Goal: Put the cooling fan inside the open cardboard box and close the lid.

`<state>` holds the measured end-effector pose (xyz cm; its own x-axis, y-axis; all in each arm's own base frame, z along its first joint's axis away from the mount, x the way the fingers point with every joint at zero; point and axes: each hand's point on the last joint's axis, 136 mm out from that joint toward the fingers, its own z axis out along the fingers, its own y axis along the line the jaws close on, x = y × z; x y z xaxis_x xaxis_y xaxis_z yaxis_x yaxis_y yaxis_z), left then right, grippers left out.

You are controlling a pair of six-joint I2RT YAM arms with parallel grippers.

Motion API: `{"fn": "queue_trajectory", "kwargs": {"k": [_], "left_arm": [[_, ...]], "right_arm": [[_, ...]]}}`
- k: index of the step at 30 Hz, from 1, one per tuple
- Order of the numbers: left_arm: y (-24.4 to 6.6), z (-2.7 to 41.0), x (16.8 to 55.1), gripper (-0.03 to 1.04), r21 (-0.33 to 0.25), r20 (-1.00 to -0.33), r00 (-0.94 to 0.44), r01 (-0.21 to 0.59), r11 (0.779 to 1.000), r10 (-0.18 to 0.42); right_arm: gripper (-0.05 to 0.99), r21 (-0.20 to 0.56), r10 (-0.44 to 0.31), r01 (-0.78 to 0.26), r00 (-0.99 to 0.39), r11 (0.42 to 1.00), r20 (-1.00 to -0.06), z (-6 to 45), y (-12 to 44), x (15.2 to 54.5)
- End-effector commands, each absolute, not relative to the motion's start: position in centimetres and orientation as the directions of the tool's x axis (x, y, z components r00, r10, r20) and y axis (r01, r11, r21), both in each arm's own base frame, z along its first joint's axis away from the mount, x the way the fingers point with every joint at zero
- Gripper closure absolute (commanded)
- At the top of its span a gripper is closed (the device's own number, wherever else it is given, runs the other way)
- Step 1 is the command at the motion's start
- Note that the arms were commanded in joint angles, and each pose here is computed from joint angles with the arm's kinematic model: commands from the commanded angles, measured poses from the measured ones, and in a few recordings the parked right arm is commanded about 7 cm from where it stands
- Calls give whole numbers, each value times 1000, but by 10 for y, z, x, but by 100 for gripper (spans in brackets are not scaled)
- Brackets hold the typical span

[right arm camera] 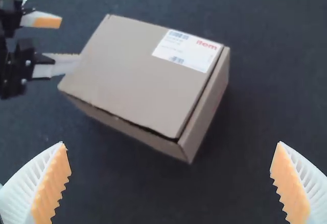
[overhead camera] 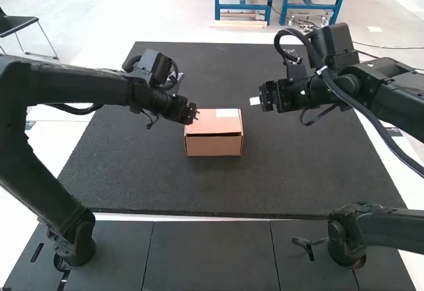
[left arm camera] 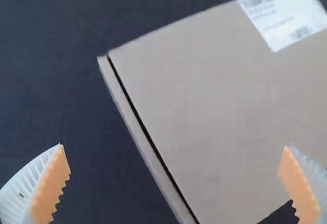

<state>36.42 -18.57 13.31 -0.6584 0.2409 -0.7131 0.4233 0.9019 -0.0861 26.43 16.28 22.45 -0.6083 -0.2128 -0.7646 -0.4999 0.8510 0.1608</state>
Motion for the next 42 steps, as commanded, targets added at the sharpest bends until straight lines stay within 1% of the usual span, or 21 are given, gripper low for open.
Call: {"fn": "queue_trajectory", "kwargs": {"k": [1,2,4,5,7,11,14,16,18,22,24,27,30,32,33,38,42], "left_arm": [[-168,170,372,5,-71,-777,-600,387,919,192],[-162,181,373,5,-69,-795,-579,380,922,179],[-152,202,374,5,-46,-836,-523,374,926,170],[-146,214,376,5,-42,-862,-485,356,934,146],[-138,234,376,5,-44,-906,-411,340,939,106],[-118,272,365,5,-52,-963,-268,309,950,34],[-108,288,351,5,-54,-984,-181,309,949,2],[-107,289,341,5,-63,-987,-159,322,945,-12],[-106,288,332,5,-84,-988,-147,326,942,-37],[-99,280,313,5,-89,-992,-110,324,942,-56],[-94,278,302,5,-87,-996,-53,321,943,-74],[-74,281,282,5,-80,-991,79,282,956,-106],[-57,272,264,5,-78,-985,134,235,969,-112],[-50,270,254,5,-77,-979,168,219,973,-115],[-48,271,249,5,-75,-975,190,217,973,-117],[-49,284,228,5,-53,-955,269,252,966,-123],[-60,281,219,5,-30,-947,294,314,949,-127]], "right_arm": [[4,147,-155,-452,-566,880,-810,248,151,276],[4,139,-138,-433,-549,891,-824,253,146,281],[4,141,-100,-406,-518,903,-849,263,138,288],[4,138,-86,-391,-503,910,-860,266,133,292],[4,134,-53,-350,-477,927,-877,270,120,302],[3,124,-23,-274,-478,954,-878,260,91,313],[3,122,19,-208,-438,971,-899,265,68,319],[3,118,44,-169,-389,979,-920,272,52,322],[3,121,65,-133,-362,984,-930,273,38,321],[3,140,97,-130,-291,982,-952,271,25,315],[3,134,103,-119,-236,984,-966,268,17,310],[3,128,104,-126,-178,984,-979,261,14,297],[3,113,101,-153,-79,982,-992,266,22,281],[3,130,125,-145,-44,981,-991,260,22,273],[3,127,124,-148,-26,981,-992,258,22,269],[3,112,121,-160,53,981,-991,252,23,256],[3,95,117,-177,117,980,-986,250,26,246]]}}
